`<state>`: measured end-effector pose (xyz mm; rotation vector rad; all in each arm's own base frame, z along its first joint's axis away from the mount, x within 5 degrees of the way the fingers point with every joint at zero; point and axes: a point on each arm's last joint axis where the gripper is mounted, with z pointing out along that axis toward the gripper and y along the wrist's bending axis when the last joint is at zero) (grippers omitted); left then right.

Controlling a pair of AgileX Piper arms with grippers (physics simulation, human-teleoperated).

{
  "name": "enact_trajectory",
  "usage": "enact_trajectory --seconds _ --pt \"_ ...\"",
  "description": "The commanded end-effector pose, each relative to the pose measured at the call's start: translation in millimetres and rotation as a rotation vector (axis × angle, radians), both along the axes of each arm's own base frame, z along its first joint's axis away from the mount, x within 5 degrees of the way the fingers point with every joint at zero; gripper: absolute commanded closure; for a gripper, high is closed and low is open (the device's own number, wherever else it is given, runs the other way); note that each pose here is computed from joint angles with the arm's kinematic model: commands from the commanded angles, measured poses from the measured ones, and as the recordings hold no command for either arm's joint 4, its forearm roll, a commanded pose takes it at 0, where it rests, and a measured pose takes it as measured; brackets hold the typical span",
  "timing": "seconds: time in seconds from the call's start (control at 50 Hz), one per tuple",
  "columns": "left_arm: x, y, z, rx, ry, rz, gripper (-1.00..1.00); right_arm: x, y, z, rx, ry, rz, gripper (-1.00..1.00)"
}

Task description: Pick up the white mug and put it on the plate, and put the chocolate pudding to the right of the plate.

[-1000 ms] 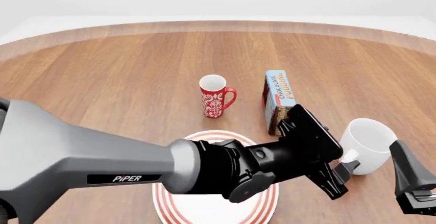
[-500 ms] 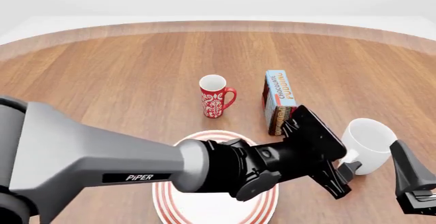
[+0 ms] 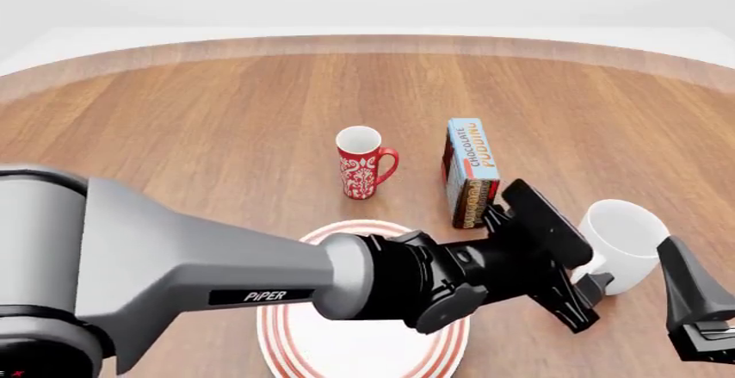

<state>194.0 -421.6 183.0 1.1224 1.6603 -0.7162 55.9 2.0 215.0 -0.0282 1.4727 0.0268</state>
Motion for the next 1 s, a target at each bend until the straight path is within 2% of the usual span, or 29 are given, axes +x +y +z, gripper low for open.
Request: enact_trajectory --seconds 0.02,1.0 --pt "4.3 -4.8 -4.2 0.010 0.007 0.005 -1.00 0.0 0.0 0.0 0.001 0.000 0.000 -1.00" --pt "15.4 -31.8 -22.9 0.076 0.038 0.002 -1.00 0.0 0.0 -0.1 0.003 -0.002 0.000 -1.00"
